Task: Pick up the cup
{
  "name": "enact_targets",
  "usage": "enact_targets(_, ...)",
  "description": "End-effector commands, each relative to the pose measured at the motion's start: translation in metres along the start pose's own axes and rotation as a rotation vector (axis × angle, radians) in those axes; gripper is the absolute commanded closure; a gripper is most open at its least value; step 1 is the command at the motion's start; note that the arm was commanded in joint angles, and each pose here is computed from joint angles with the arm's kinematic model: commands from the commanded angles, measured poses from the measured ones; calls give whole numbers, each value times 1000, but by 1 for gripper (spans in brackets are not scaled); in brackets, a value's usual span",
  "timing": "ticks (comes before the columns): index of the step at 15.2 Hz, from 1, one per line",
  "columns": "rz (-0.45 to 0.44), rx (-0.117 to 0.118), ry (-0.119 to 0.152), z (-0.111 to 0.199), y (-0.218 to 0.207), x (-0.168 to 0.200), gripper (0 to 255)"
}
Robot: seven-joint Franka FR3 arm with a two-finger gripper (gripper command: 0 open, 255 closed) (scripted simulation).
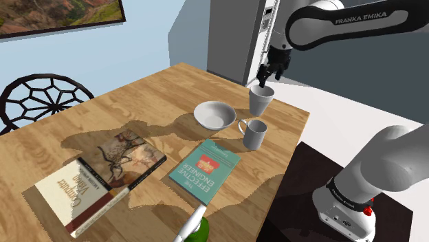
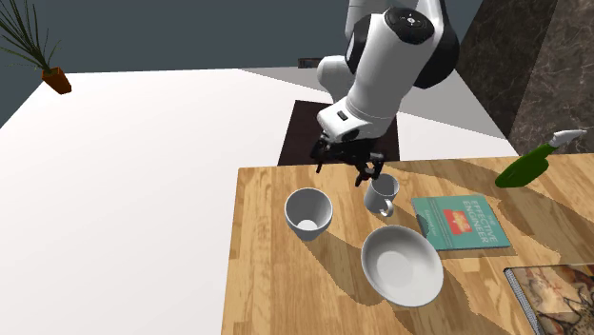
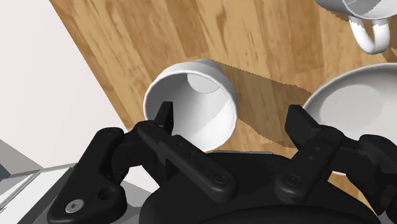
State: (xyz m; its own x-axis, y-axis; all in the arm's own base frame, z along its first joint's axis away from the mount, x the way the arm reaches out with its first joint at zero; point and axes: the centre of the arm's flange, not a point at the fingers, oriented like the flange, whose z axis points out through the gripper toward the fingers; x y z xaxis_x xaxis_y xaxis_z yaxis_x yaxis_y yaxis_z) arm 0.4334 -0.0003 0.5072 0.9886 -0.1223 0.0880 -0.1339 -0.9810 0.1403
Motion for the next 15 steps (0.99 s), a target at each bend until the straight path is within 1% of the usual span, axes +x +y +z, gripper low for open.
enact_targets(1,9,-4,-11,22,-5,17,0)
enact_targets(6,29,-13,-38,73,-16,58,0)
enact_targets(13,29,-13,-38,109,-21,55,0)
enact_targets(15,29,-13,-38,112,-22,55,0)
